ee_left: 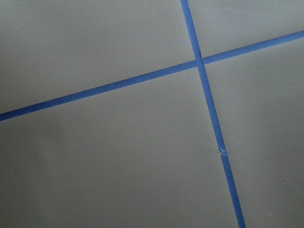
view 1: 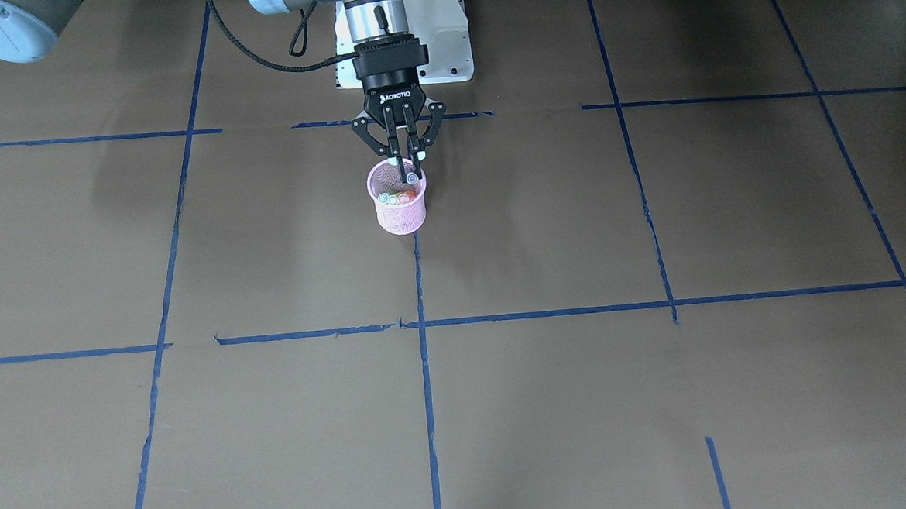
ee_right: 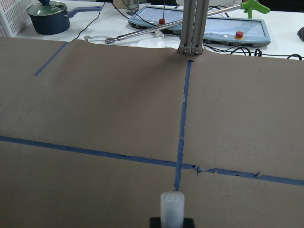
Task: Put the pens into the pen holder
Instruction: 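Hold the purple marker above the cup with the right gripper, aligning it, then lower the purple marker into the cup and open the right gripper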
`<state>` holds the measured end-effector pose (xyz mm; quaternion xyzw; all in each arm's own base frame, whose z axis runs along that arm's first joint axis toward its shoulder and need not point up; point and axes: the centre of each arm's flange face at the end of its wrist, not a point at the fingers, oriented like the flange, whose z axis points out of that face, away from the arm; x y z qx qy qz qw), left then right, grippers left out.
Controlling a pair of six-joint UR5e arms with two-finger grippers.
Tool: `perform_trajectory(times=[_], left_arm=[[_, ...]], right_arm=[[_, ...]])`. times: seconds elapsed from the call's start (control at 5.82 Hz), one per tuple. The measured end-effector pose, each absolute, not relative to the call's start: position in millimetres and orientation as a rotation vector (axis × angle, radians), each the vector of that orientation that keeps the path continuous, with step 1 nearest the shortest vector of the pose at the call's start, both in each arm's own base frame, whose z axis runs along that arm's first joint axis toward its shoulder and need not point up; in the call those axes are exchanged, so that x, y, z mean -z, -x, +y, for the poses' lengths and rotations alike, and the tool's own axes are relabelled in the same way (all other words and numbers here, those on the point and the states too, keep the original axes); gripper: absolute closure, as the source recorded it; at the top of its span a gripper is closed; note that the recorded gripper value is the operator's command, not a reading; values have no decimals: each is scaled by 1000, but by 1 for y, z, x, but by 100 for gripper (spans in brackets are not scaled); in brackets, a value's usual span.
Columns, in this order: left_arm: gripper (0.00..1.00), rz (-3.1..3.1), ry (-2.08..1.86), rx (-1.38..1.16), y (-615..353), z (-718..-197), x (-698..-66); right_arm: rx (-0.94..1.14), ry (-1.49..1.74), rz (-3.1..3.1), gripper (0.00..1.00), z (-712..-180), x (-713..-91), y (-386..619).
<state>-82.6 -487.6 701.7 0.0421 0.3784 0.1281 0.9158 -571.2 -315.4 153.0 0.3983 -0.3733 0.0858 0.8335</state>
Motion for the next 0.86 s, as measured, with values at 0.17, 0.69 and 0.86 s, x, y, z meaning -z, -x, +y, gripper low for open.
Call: perform_trajectory(times=[0.17,0.69,0.86], left_arm=[[0,778,-87,-264,83,-488,-702],[0,778,-86,-264,83,-488,-702],[0,777,-86,-264,83,-488,-702]], right_arm=[[-182,-844,-793,1,-315,-154,572],[-180,-843,-790,0,-326,-153,565],[-170,-821,-797,0,-339,-149,553]])
